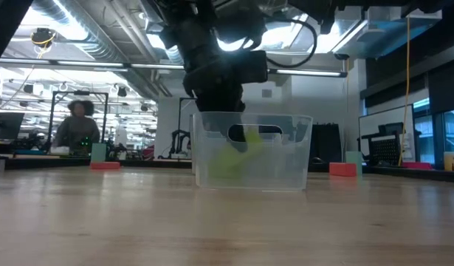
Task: Sort & place blocks by color
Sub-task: Put the top green block into the bottom transparent bin, then put the green block into the bottom transparent bin
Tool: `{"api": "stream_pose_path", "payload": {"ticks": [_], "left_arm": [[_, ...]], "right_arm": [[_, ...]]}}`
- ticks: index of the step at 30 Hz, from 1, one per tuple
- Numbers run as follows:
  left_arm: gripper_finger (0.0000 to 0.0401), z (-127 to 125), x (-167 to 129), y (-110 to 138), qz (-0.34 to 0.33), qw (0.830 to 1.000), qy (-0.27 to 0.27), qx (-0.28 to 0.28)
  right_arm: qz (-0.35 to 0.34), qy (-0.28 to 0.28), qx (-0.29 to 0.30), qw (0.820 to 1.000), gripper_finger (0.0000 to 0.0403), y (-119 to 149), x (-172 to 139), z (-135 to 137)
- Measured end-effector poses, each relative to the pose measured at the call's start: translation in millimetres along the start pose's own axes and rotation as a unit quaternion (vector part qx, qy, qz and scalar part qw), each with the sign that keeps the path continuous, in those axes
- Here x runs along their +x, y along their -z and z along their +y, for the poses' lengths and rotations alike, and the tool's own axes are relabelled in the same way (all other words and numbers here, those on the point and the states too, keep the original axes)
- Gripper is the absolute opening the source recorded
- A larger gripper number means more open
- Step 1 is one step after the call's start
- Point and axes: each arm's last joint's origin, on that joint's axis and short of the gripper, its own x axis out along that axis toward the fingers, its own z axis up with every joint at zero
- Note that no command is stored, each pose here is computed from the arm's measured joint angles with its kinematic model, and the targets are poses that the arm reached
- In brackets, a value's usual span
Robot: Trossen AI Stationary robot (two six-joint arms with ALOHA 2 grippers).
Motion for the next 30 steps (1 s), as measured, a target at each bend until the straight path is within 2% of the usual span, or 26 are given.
{"api": "stream_pose_path", "payload": {"ticks": [3, 10, 18, 30], "left_arm": [[0.0124, -0.7, -0.1, 4.1, 0.021, 1.0, 0.002, 0.001], [0.0127, 0.3, -0.1, 4.2, 0.021, 1.0, 0.001, -0.001], [0.0159, 1.0, -0.1, 3.8, 0.019, 1.0, -0.002, -0.001], [0.0165, 3.0, -0.5, 4.1, 0.019, 0.999, 0.011, -0.024]], "right_arm": [[-0.002, 0.0, 0.0, 1.0, 0.0255, -0.6, -0.5, 0.2], [-0.005, -0.001, -0.001, 1.0, 0.0255, -1.8, -1.6, 0.6], [-0.004, -0.001, -0.001, 1.0, 0.0255, -1.7, -1.6, 0.5], [-0.004, -0.001, -0.001, 1.0, 0.0255, -1.6, -1.7, 0.5]]}}
